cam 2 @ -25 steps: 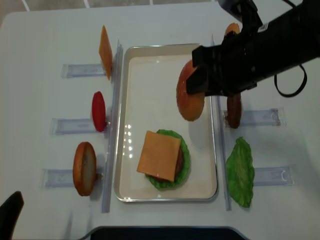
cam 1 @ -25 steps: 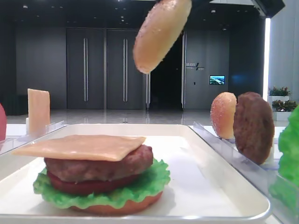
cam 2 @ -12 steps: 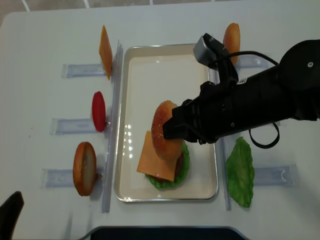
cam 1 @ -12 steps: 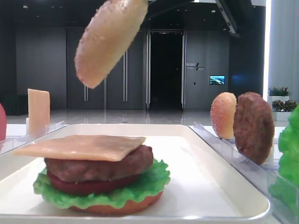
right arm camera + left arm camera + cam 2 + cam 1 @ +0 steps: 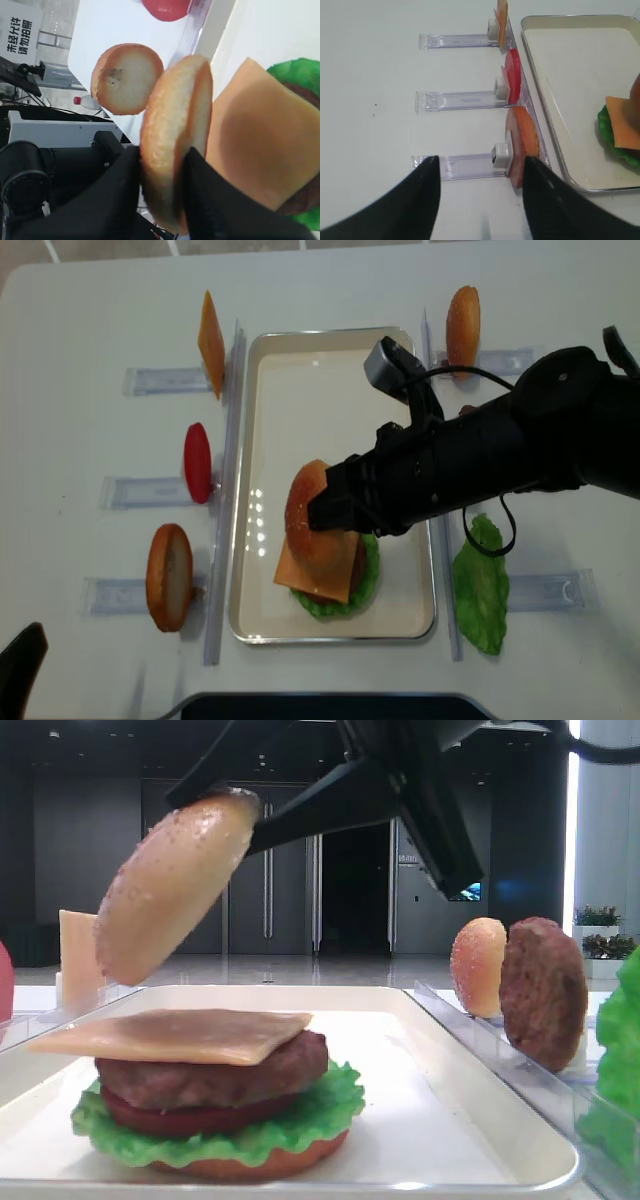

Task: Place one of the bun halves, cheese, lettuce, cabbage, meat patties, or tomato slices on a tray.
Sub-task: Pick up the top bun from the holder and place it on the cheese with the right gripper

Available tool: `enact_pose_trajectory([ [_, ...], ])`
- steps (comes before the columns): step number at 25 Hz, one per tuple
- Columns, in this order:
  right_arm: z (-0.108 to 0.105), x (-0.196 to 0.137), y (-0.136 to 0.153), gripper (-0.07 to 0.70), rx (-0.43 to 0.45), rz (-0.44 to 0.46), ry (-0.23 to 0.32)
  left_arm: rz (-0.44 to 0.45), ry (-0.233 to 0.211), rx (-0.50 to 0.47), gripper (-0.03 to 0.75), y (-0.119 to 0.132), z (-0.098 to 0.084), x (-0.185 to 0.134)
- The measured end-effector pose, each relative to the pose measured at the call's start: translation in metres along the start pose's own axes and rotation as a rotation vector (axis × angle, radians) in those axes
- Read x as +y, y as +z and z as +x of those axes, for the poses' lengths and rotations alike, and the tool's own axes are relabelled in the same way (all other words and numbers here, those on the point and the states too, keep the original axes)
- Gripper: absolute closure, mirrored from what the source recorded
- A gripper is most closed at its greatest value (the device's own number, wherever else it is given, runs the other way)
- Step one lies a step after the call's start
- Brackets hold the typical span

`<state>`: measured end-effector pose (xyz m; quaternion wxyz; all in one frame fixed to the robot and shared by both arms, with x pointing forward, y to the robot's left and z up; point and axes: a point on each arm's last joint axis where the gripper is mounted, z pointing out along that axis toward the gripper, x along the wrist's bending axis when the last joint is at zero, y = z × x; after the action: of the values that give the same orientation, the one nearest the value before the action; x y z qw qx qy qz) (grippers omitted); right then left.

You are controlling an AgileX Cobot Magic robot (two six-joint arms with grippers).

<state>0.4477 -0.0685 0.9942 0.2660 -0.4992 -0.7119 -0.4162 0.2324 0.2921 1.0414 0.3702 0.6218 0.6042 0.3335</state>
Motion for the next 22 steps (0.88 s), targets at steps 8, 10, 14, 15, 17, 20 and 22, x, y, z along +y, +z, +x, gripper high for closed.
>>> enact_pose_trajectory([
  [8,-0.011,-0.001,0.014,0.412,0.035,0.027,0.016,0.000,0.000,0.000,0.307,0.000,0.000,0.000],
  [10,-0.013,-0.001,0.016,0.412,0.034,0.029,0.020,0.000,0.000,0.000,0.307,0.000,0.000,0.000],
  [14,-0.016,-0.001,0.019,0.412,0.036,0.041,0.022,0.000,0.000,0.000,0.307,0.000,0.000,0.000],
  [15,-0.016,-0.001,0.019,0.412,0.036,0.042,0.020,0.000,0.000,0.000,0.307,0.000,0.000,0.000],
  [17,-0.017,-0.001,0.019,0.412,0.036,0.042,0.022,0.000,0.000,0.000,0.307,0.000,0.000,0.000],
  [20,-0.017,-0.002,0.020,0.412,0.037,0.043,0.023,0.000,0.000,0.000,0.307,0.000,0.000,0.000],
  [22,-0.017,-0.002,0.020,0.412,0.037,0.043,0.022,0.000,0.000,0.000,0.307,0.000,0.000,0.000],
])
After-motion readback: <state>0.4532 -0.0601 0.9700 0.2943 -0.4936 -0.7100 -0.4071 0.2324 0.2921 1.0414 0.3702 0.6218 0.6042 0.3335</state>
